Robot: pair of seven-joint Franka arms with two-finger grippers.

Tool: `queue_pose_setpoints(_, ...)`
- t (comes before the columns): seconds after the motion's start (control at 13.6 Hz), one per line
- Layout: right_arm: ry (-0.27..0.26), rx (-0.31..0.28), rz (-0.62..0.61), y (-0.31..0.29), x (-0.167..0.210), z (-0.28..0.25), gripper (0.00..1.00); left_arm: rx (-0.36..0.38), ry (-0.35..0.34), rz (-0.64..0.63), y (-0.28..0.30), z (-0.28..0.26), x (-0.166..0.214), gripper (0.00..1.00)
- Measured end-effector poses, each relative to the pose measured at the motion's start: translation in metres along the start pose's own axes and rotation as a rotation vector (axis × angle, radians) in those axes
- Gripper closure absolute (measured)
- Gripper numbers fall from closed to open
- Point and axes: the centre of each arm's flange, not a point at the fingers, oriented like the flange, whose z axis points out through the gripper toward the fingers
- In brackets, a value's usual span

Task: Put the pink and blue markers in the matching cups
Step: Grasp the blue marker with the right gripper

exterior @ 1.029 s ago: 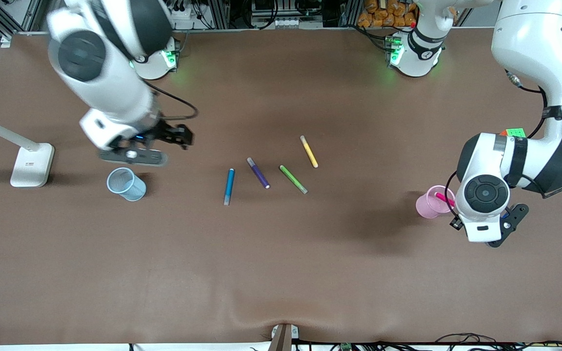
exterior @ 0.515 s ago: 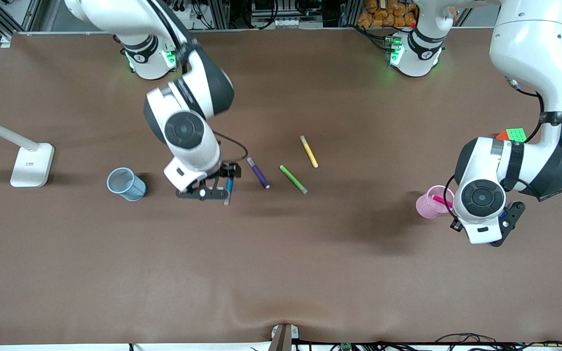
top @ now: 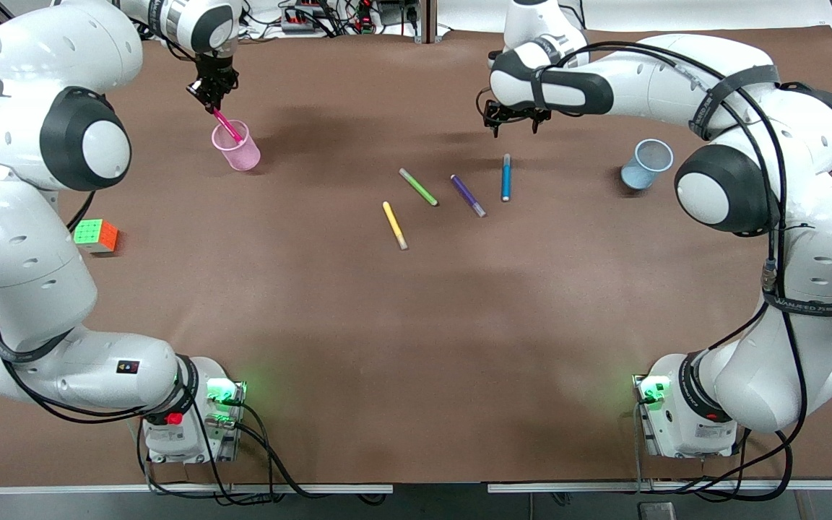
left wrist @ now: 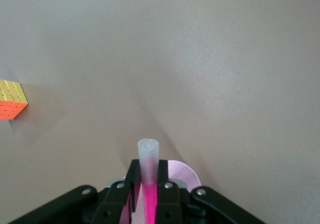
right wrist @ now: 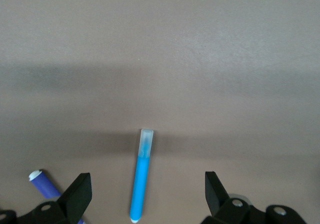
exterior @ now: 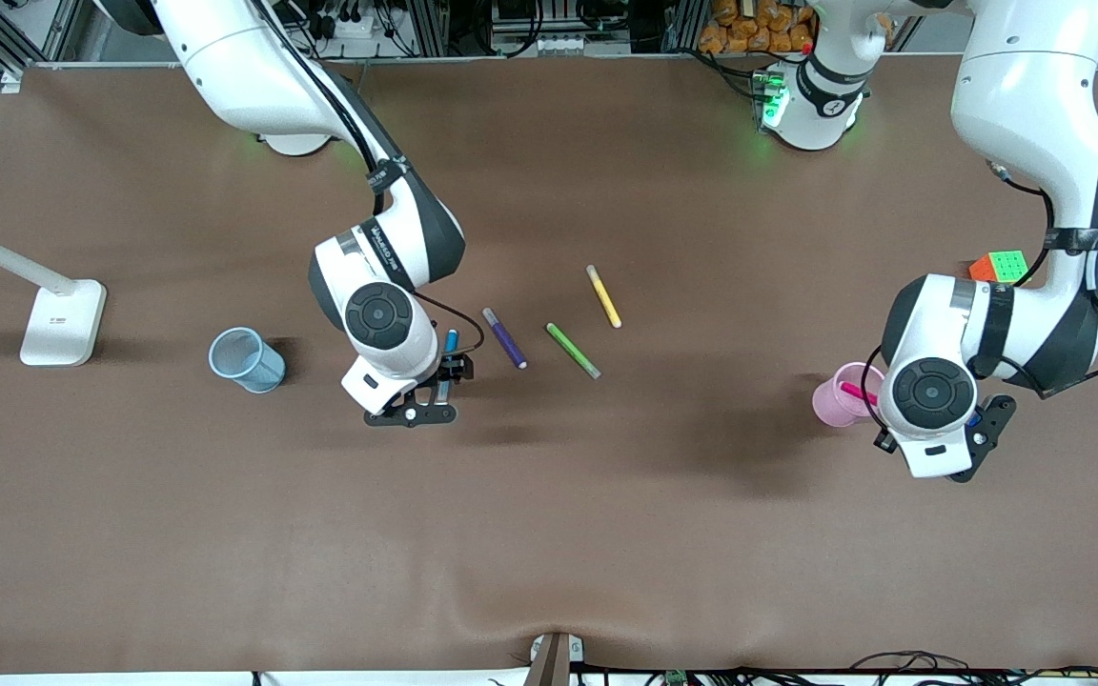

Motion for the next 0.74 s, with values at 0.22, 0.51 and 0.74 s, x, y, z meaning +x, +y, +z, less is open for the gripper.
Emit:
queue_pose_setpoints(0.22, 0.028, 0.011, -0.039, 0.006, -0.007, 0.035, 0.0, -0.001, 0.001, 0.003, 0.001, -0.001, -0.002, 0.75)
queue_pose_setpoints(0.51, 0.02, 0.006, -0.057, 0.012, -0.009, 0.064, 0.0, -0.015, 0.005, 0.022, 0.003, -0.008, -0.002, 0.33)
queue_pose_setpoints(0.74, 0.01, 0.004, -0.059, 0.01, -0.01, 0.078, 0.0, -0.047, 0.002, 0.066, -0.003, -0.027, 0.008, 0.02)
